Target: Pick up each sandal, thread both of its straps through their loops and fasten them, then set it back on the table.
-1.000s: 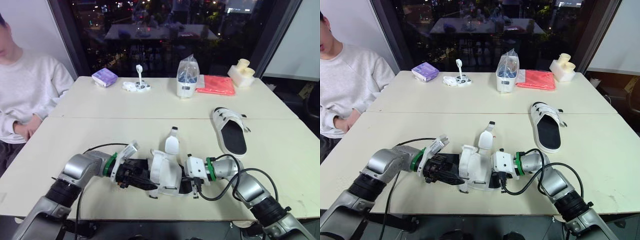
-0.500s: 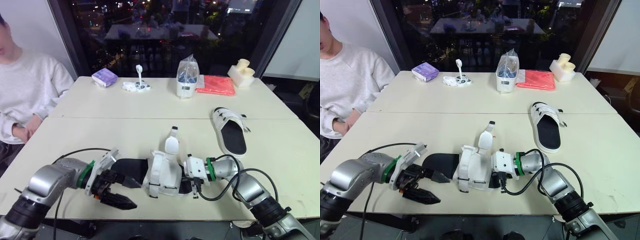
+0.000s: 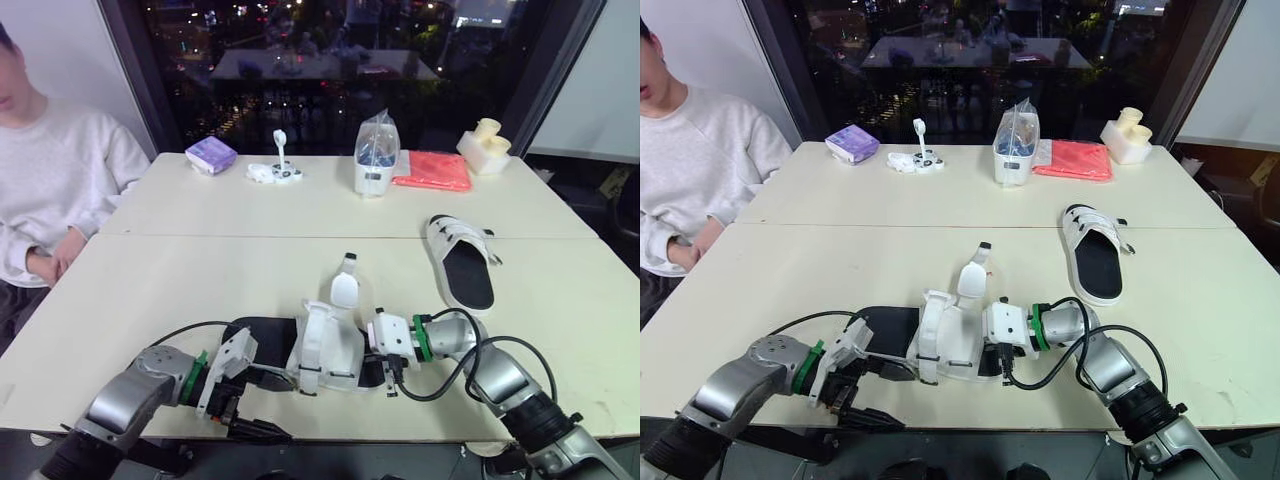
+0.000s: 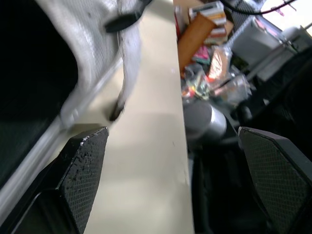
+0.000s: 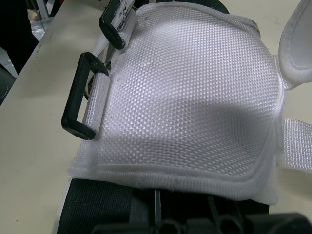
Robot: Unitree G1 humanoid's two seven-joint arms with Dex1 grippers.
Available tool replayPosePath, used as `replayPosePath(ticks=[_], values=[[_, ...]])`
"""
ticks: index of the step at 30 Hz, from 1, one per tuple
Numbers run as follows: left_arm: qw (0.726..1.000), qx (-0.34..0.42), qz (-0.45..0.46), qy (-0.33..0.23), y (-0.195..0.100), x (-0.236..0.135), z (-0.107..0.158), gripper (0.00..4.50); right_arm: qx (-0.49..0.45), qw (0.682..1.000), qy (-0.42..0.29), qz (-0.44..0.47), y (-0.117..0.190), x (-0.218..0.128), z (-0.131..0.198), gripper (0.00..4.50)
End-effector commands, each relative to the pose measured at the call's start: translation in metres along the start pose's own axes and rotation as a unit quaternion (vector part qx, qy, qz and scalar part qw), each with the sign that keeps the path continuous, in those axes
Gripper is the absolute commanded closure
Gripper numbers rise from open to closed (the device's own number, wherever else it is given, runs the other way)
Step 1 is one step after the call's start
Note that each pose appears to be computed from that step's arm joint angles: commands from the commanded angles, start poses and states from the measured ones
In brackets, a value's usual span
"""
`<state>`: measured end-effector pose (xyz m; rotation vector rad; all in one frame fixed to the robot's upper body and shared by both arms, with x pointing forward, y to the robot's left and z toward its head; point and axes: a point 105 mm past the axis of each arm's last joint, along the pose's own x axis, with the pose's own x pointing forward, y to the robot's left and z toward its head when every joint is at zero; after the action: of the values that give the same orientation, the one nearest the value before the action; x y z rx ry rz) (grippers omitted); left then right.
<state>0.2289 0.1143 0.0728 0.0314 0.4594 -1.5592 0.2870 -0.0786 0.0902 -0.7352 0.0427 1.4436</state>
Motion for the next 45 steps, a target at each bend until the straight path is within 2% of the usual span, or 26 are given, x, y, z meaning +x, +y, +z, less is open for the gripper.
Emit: replayPosePath(ticks=[1,5,14,17,24,29,36,41,45], values=[[1.0,0.001,0.014,-0.011,0.004,0.004,-0.003,0.03,0.028,0.998,0.046,0.02,0.011,0.0,-0.023,4.5],[0.999,0.002,0.019,-0.038,0.005,0.009,0.001,0.03,0.028,0.998,0.047,0.022,0.012,0.0,-0.023,4.5],[0.999,0.001,0.002,-0.039,0.002,0.022,-0.003,0.03,0.025,0.998,0.049,0.026,0.01,0.0,-0.023,4.5],[0.999,-0.002,0.0,-0.037,0.002,0.024,-0.009,0.89,0.023,0.998,0.049,0.027,0.01,0.001,-0.023,4.5],[1.0,-0.002,-0.02,-0.02,-0.003,0.023,-0.021,4.33,0.022,0.998,0.05,0.027,0.009,0.001,-0.024,4.5],[0.997,0.022,-0.078,0.02,-0.022,0.01,-0.013,4.43,0.021,0.998,0.051,0.028,0.008,0.001,-0.025,4.5],[0.976,0.121,-0.164,0.082,-0.052,-0.011,0.011,4.43,0.019,0.998,0.052,0.03,0.007,0.0,-0.026,4.5],[0.963,0.174,-0.18,0.095,-0.054,-0.019,0.034,4.43,0.017,0.998,0.051,0.032,0.006,0.001,-0.026,4.5],[0.96,0.199,-0.184,0.073,-0.049,-0.021,0.069,4.43,0.016,0.998,0.051,0.031,0.005,0.001,-0.025,4.5]])
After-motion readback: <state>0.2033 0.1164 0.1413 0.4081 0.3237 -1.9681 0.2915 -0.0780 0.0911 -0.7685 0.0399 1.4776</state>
